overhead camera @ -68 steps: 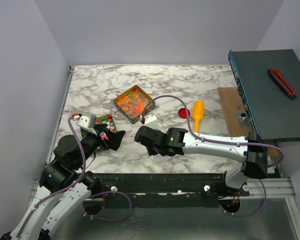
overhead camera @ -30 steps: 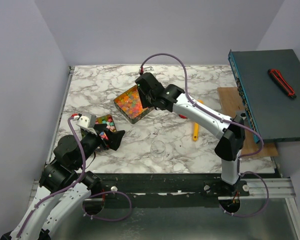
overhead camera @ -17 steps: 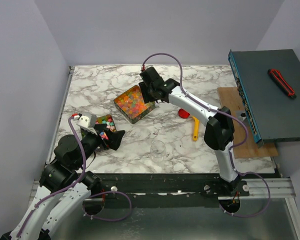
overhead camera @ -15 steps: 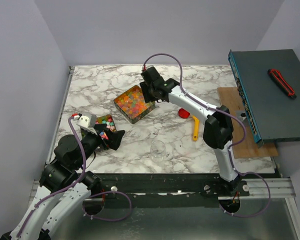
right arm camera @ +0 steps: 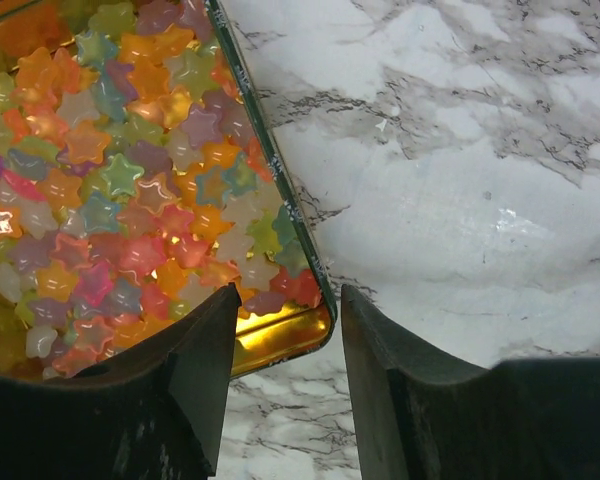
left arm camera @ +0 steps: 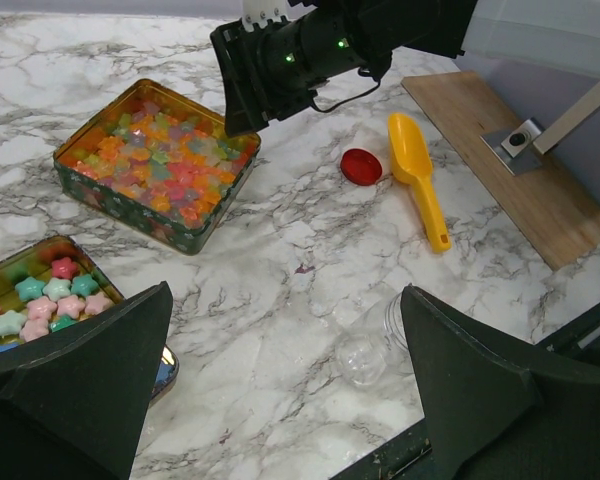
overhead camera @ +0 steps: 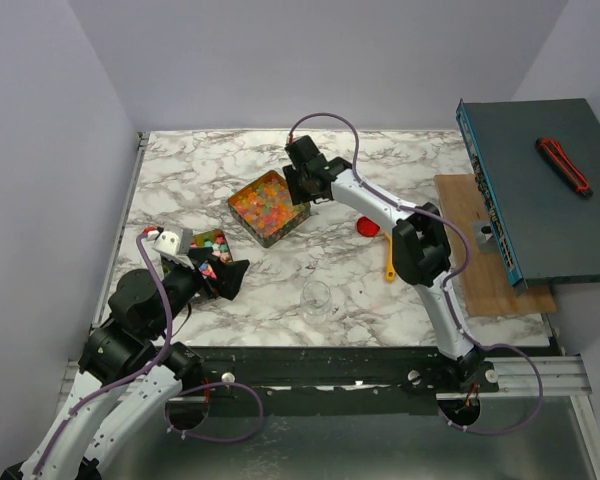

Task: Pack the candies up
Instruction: Move the storage box to the center of the board.

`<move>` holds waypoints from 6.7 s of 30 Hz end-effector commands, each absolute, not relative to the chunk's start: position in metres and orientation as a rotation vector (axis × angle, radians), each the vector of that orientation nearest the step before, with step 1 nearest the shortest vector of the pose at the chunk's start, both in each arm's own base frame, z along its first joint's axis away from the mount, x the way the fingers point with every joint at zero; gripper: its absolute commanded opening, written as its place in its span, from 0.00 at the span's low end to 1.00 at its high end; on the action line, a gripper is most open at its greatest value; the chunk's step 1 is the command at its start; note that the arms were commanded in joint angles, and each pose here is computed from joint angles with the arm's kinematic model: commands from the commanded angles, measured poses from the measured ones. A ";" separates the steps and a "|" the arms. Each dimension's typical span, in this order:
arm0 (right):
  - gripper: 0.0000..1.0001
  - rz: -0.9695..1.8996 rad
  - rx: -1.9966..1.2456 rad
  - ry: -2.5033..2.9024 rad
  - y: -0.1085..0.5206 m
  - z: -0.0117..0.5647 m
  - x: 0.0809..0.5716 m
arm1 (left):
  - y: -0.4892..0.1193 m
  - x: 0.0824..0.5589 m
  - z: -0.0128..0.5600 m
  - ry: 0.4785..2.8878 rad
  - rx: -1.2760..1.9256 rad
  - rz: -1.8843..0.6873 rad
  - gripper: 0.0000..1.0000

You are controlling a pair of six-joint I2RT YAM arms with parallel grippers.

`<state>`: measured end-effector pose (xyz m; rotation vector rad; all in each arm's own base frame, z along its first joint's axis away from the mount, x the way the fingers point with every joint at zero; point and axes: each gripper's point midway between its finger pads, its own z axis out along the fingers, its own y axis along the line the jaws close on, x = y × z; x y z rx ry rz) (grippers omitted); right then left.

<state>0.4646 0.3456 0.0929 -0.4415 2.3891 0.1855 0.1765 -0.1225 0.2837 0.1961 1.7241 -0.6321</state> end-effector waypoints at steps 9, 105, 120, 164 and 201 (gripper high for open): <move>0.42 0.257 -0.427 2.395 0.351 0.071 0.494 | -0.119 0.180 0.276 1.755 0.186 -0.598 0.99; 0.27 0.361 -0.019 2.221 0.199 0.186 0.333 | -0.103 0.220 0.156 2.248 -0.301 -0.326 0.85; 0.27 0.688 -0.130 2.172 0.227 0.220 0.288 | -0.088 0.251 0.108 2.414 -0.473 -0.289 0.62; 0.27 0.743 -0.198 2.168 0.223 0.212 0.261 | -0.169 0.361 0.137 2.549 -0.223 -0.535 0.00; 0.28 0.680 -0.195 2.198 0.210 0.206 0.255 | -0.216 0.437 0.101 2.635 -0.171 -0.589 0.00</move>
